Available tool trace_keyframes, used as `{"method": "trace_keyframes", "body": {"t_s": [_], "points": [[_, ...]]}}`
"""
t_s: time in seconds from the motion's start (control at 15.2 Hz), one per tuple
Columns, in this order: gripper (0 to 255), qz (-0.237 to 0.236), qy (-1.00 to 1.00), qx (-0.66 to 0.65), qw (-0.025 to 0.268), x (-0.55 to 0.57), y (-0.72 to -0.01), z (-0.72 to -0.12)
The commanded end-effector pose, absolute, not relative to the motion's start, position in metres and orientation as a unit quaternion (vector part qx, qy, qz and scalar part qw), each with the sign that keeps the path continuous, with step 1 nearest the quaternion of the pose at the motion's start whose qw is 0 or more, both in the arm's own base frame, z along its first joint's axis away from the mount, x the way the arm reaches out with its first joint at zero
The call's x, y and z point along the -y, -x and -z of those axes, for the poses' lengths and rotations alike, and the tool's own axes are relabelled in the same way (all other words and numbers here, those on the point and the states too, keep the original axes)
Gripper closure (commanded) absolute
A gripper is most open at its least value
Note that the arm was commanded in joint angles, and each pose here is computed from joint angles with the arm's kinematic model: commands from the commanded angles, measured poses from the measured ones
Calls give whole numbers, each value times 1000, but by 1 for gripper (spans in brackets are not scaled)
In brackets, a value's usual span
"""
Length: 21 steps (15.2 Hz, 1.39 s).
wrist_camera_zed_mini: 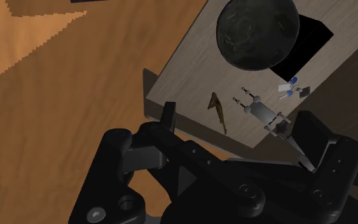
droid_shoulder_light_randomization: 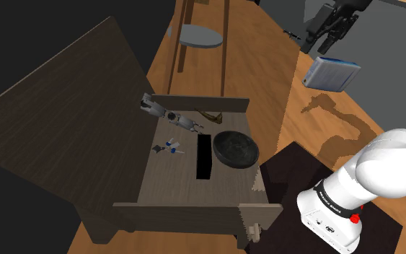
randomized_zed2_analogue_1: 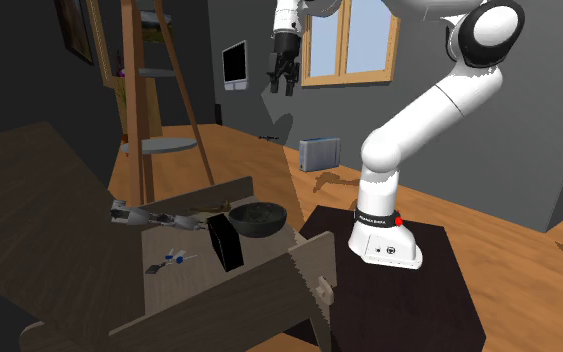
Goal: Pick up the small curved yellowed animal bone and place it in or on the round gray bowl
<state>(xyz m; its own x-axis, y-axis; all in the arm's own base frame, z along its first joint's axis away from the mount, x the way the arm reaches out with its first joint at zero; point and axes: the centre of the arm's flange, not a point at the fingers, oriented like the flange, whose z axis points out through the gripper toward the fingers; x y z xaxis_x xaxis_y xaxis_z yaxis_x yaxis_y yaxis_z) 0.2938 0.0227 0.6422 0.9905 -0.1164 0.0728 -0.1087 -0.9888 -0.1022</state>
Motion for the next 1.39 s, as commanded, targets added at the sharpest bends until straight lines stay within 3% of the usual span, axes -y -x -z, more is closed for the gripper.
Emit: {"method": "trace_keyframes", "body": {"t_s": [0.0,1.32], "points": [[0,39,996,-56,49,-23,-294,-642],[0,-1,990,35,136,-8,-466,-427]]}}
